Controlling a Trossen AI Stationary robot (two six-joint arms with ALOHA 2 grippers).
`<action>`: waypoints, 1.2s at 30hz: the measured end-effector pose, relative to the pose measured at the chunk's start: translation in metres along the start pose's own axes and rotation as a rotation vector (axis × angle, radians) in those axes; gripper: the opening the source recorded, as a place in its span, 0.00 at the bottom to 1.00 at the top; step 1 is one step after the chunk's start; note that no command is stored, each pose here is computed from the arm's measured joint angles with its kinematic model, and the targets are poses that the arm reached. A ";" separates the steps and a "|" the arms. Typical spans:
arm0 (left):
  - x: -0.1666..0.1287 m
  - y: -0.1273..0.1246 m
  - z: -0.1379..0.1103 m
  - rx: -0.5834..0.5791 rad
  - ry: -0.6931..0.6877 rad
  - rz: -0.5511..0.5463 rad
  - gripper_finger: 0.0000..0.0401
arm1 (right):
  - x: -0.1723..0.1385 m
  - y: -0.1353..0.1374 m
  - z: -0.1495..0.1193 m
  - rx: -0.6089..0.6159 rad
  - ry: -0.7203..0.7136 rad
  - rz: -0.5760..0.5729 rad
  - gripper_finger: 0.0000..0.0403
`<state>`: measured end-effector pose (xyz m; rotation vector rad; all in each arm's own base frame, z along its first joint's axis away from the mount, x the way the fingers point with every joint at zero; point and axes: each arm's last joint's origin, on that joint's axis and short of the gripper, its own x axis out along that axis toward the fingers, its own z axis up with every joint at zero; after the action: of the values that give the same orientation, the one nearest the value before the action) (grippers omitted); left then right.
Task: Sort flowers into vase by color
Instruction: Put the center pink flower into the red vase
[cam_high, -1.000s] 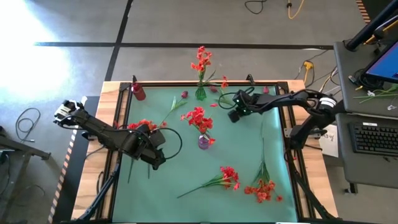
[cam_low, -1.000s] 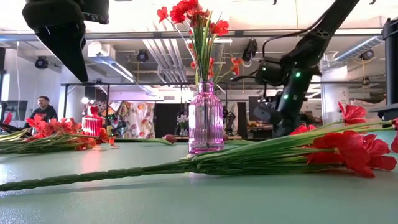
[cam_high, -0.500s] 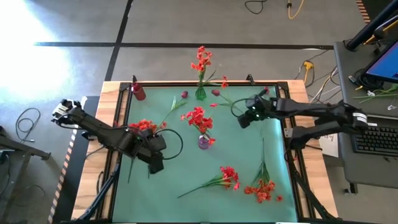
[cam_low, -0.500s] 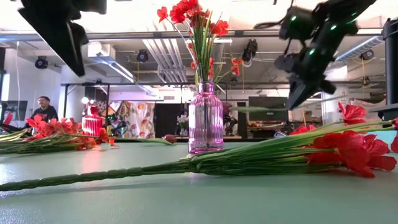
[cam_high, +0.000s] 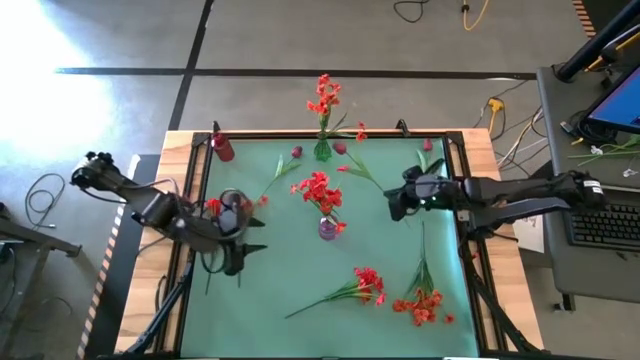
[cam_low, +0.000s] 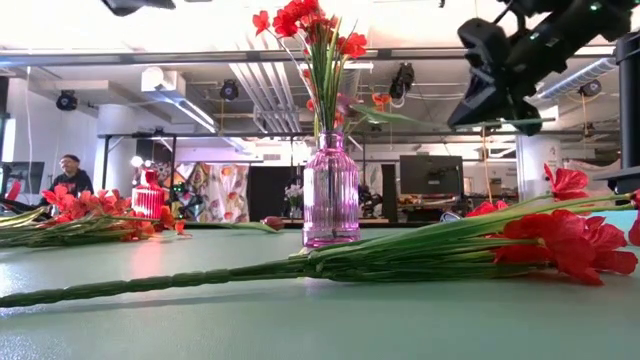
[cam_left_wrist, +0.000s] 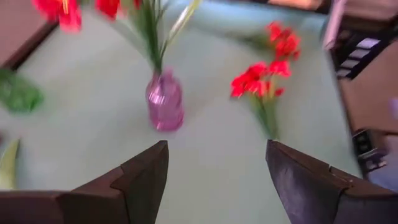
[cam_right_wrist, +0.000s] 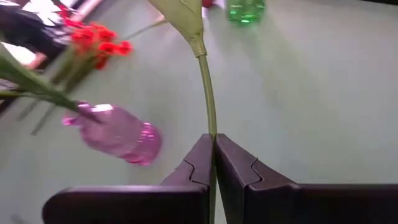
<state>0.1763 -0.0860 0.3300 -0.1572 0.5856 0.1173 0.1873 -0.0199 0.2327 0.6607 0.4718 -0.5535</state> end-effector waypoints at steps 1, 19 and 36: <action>-0.003 0.001 0.002 0.002 -0.025 -0.014 0.64 | 0.000 0.001 -0.003 0.000 -0.014 0.028 0.02; 0.003 -0.028 0.059 0.275 -0.618 0.006 0.64 | -0.020 0.026 0.014 -0.215 -0.679 0.574 0.02; 0.047 -0.032 0.074 0.236 -0.720 0.091 0.64 | -0.018 0.113 0.067 -0.411 -0.652 0.884 0.02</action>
<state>0.2602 -0.1007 0.3677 0.1425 -0.1152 0.1803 0.2583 0.0151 0.3397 0.2135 -0.3294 0.1868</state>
